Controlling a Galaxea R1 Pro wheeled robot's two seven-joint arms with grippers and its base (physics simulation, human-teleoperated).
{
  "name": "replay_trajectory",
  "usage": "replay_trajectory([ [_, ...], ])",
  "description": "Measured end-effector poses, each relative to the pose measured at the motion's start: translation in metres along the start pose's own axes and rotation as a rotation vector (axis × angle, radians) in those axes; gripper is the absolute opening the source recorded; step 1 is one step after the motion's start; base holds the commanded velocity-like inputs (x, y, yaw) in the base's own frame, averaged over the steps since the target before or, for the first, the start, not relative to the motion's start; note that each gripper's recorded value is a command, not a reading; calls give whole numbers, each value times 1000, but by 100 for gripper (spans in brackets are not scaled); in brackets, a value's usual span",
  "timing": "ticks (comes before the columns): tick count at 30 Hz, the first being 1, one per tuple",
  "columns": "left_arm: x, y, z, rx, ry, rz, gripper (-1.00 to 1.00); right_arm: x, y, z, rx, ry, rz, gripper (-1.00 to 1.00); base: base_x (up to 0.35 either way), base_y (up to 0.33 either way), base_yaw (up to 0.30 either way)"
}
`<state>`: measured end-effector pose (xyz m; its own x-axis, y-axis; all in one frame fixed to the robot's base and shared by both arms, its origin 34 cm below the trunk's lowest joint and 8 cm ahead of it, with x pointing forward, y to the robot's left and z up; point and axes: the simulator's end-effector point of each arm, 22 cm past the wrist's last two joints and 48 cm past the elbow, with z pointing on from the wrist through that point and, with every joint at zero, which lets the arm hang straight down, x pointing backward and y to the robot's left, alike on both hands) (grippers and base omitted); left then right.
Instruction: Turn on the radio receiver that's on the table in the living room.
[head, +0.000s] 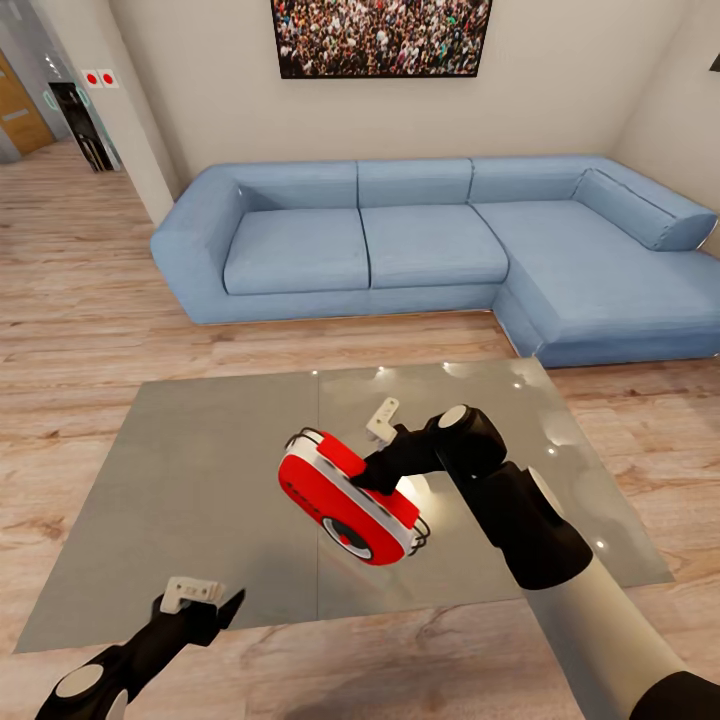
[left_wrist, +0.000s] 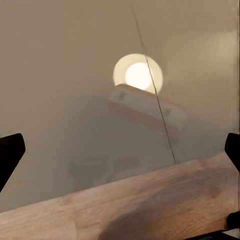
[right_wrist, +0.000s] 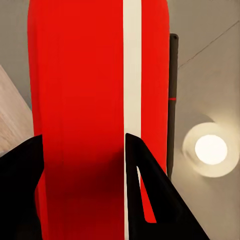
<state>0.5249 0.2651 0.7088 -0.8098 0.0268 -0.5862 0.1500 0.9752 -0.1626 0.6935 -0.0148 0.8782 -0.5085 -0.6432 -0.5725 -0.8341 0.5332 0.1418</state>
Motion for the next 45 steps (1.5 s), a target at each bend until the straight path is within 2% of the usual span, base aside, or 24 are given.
replay_trajectory([
  [10,-5,-18,-2,81,-13,-2,100,0,-1,2,7,2,4,-100,0,0,0],
  [16,-20,-50,-10,247,-56,-59,100,11,-9,11,30,34,25,-100,0,0,0],
  [20,-33,-75,-23,396,-96,-109,100,25,-10,23,21,77,50,-100,0,0,0],
  [25,-46,-100,-38,543,-131,-130,100,27,-3,27,-14,80,62,-100,0,0,0],
  [28,-51,-107,-44,590,-143,-131,100,23,12,28,-78,64,78,-100,0,0,0],
  [31,-55,-113,-49,627,-153,-129,100,14,34,23,-190,26,100,-100,0,0,0],
  [36,-70,-120,-54,688,-178,-107,100,9,36,18,-216,4,115,-100,0,0,0],
  [40,-86,-129,-59,750,-206,-89,100,9,28,15,-207,-8,129,-100,0,0,0],
  [43,-90,-132,-61,768,-212,-87,100,9,27,14,-206,-10,135,-100,0,0,0],
  [44,-92,-132,-62,773,-214,-92,-100,9,26,14,-205,-11,135,-100,0,0,0],
  [45,-93,-133,-63,780,-217,-100,-100,9,26,14,-203,-11,136,-100,0,0,0],
])
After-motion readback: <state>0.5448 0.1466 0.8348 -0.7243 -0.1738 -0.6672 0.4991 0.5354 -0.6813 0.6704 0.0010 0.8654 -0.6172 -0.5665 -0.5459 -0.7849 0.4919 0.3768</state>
